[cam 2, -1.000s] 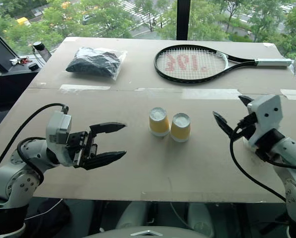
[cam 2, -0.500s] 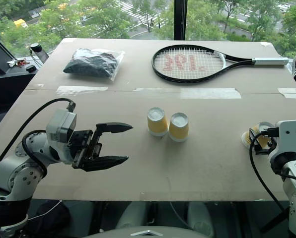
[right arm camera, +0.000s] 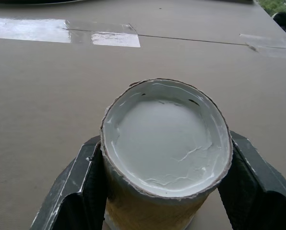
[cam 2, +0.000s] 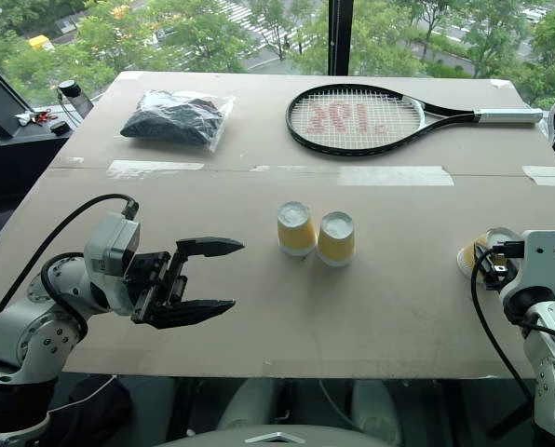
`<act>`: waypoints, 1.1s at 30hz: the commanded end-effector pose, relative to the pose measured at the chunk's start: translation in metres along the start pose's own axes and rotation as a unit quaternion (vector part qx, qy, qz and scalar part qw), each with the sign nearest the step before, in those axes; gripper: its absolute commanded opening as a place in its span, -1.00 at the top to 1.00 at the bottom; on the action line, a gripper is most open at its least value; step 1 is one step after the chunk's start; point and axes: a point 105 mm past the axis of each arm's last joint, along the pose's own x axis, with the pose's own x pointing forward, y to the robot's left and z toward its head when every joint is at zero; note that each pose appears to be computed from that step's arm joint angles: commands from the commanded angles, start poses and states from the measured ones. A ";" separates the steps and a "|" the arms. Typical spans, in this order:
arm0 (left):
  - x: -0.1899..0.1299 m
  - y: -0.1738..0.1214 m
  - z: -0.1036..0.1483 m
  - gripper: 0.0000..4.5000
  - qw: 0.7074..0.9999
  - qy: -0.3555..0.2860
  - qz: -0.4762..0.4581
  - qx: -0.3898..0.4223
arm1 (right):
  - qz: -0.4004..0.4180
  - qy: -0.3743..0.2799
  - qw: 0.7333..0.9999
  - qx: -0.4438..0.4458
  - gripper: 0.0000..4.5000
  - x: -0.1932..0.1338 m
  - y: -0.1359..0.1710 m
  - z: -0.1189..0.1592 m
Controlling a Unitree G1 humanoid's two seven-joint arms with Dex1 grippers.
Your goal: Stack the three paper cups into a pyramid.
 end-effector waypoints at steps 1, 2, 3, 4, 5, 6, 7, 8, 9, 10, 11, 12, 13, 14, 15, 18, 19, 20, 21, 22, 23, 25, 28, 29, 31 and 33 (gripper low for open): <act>-0.007 0.007 0.005 -1.00 0.999 -0.015 0.044 0.014 | 0.047 -0.082 0.995 -0.022 -0.11 -0.007 0.014 0.046; -0.011 0.011 0.003 -1.00 0.998 -0.016 0.063 0.019 | 0.079 -0.095 0.992 -0.024 -0.11 -0.007 0.026 0.056; -0.015 0.014 0.000 -1.00 0.996 -0.015 0.080 0.024 | 0.108 -0.108 0.988 -0.025 -0.11 -0.006 0.038 0.066; -0.020 0.017 -0.003 -1.00 0.994 -0.015 0.100 0.032 | 0.147 -0.125 0.981 -0.026 -0.11 -0.006 0.054 0.079; -0.023 0.016 -0.004 -1.00 0.994 -0.026 0.104 0.025 | 0.185 -0.138 0.973 -0.029 -0.11 -0.007 0.069 0.090; -0.025 0.016 -0.004 -1.00 0.994 -0.036 0.104 0.019 | 0.207 -0.145 0.967 -0.031 -0.11 -0.008 0.078 0.096; -0.031 0.014 -0.008 -1.00 0.993 -0.029 0.110 0.014 | 0.257 -0.154 0.953 -0.037 -0.11 -0.008 0.099 0.109; -0.036 0.012 -0.011 -1.00 0.993 -0.021 0.114 0.006 | 0.299 -0.160 0.940 -0.046 -0.11 -0.009 0.117 0.120; -0.040 0.011 -0.012 -1.00 0.993 -0.016 0.120 0.001 | 0.334 -0.160 0.927 -0.055 -0.11 -0.009 0.132 0.128; -0.044 0.010 -0.012 -1.00 0.992 -0.017 0.127 -0.006 | 0.375 -0.159 0.911 -0.072 -0.11 -0.012 0.149 0.134; -0.047 0.010 -0.012 -1.00 0.991 -0.019 0.131 -0.011 | 0.404 -0.158 0.897 -0.085 -0.11 -0.015 0.161 0.139; -0.051 0.009 -0.012 -1.00 0.990 -0.019 0.139 -0.014 | 0.431 -0.156 0.884 -0.093 -0.11 -0.015 0.175 0.143; -0.053 0.008 -0.012 -1.00 0.989 -0.018 0.144 -0.016 | 0.447 -0.154 0.876 -0.098 -0.11 -0.016 0.183 0.147; -0.055 0.006 -0.012 -1.00 0.989 -0.016 0.149 -0.017 | 0.464 -0.152 0.866 -0.106 -0.11 -0.015 0.194 0.150; -0.056 0.005 -0.012 -1.00 0.988 -0.015 0.152 -0.017 | 0.474 -0.150 0.860 -0.112 -0.11 -0.015 0.200 0.152; -0.057 -0.001 -0.012 -1.00 0.987 -0.017 0.161 -0.021 | 0.500 -0.137 0.847 -0.116 -0.11 -0.013 0.216 0.155; -0.056 -0.004 -0.012 -1.00 0.986 -0.018 0.164 -0.022 | 0.509 -0.132 0.842 -0.123 -0.11 -0.013 0.221 0.154; -0.055 -0.007 -0.012 -1.00 0.986 -0.018 0.167 -0.023 | 0.514 -0.127 0.839 -0.129 -0.11 -0.012 0.224 0.153; -0.055 -0.009 -0.012 -1.00 0.985 -0.018 0.172 -0.025 | 0.516 -0.121 0.837 -0.135 -0.11 -0.010 0.226 0.151; -0.054 -0.011 -0.011 -1.00 0.984 -0.019 0.175 -0.026 | 0.517 -0.116 0.836 -0.140 -0.11 -0.009 0.227 0.149; -0.054 -0.013 -0.011 -1.00 0.984 -0.019 0.178 -0.028 | 0.518 -0.113 0.836 -0.141 -0.11 -0.008 0.227 0.149; -0.054 -0.015 -0.011 -1.00 0.983 -0.018 0.181 -0.030 | 0.519 -0.110 0.835 -0.142 -0.11 -0.007 0.228 0.148; -0.053 -0.017 -0.011 -1.00 0.982 -0.017 0.183 -0.031 | 0.520 -0.103 0.835 -0.146 -0.11 -0.004 0.229 0.145; -0.052 -0.018 -0.011 -1.00 0.982 -0.017 0.183 -0.031 | 0.518 -0.099 0.836 -0.150 -0.11 -0.003 0.229 0.143; -0.053 -0.018 -0.010 -1.00 0.982 -0.017 0.185 -0.031 | 0.512 -0.093 0.838 -0.161 -0.11 0.000 0.228 0.138; -0.053 -0.018 -0.010 -1.00 0.982 -0.017 0.186 -0.030 | 0.511 -0.092 0.839 -0.161 -0.11 0.000 0.227 0.138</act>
